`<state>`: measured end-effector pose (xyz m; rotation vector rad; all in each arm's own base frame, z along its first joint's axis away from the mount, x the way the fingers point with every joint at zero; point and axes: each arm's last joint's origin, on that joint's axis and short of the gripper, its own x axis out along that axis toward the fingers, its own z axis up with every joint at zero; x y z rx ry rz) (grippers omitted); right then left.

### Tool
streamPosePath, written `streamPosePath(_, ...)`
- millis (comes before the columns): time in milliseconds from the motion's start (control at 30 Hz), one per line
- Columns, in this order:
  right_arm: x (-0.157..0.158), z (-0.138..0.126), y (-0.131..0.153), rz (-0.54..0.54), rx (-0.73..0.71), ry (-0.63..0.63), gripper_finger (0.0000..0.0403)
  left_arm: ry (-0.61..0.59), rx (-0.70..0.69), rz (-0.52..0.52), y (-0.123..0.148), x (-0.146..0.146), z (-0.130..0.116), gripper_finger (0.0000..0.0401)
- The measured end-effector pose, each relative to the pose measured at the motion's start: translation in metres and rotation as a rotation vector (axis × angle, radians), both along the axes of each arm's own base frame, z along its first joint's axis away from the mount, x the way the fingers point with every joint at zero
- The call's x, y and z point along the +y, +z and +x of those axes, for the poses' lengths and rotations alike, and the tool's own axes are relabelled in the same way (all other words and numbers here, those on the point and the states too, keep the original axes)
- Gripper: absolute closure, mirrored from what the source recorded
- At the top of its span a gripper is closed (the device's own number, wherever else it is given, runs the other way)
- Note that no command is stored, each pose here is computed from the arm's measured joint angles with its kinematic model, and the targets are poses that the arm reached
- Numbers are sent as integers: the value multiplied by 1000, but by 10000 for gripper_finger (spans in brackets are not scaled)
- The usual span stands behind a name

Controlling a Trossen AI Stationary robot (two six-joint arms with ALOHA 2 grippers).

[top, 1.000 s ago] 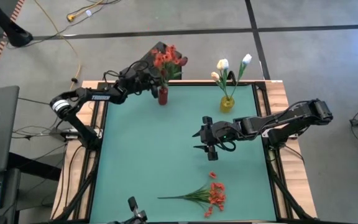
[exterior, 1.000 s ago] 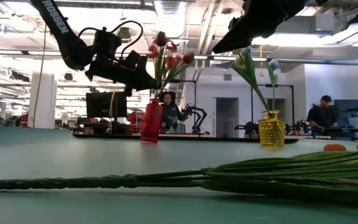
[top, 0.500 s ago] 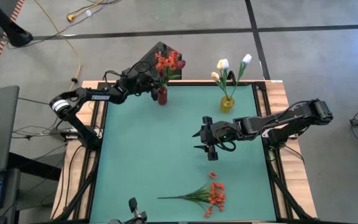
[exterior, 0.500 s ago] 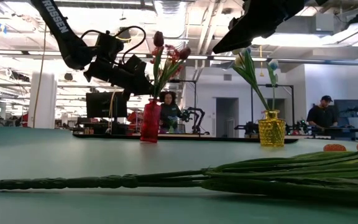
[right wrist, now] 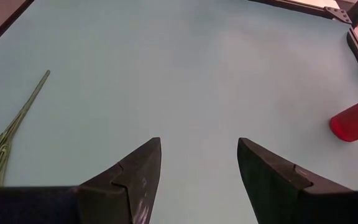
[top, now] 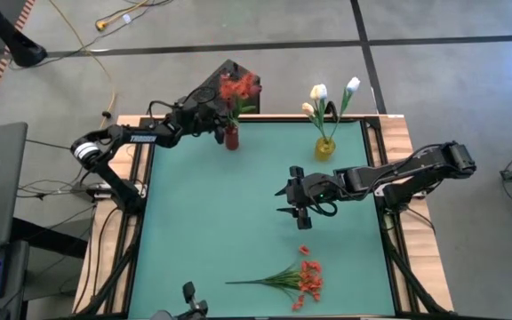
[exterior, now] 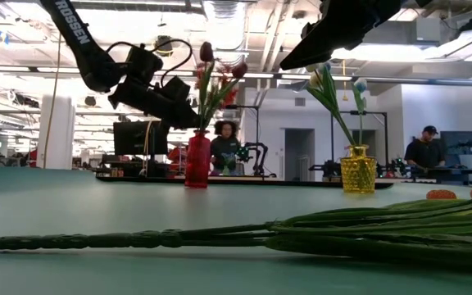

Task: Sort flowers into vase by color
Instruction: Put the top orange flowers into the red vase

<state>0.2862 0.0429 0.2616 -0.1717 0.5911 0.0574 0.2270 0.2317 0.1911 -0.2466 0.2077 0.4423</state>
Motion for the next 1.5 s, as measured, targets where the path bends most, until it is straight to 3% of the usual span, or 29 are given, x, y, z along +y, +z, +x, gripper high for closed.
streamPosePath(267,0,0,0,-14,0,9,164,-16,23,-42,-5,4,-7,280)
streamPosePath(433,-3,0,0,-15,-1,0,164,-37,17,-57,-5,7,-11,245)
streamPosePath(800,-6,1,0,-15,-2,-12,164,-87,3,-60,-3,8,-13,233)
streamPosePath(1000,-6,1,0,-15,-1,-12,164,-99,19,8,14,7,-16,233)
streamPosePath(1300,-7,1,0,-15,-4,-14,164,-143,205,6,31,6,-17,231)
streamPosePath(1500,-7,2,1,-20,-10,-10,164,-152,314,51,42,9,-16,187)
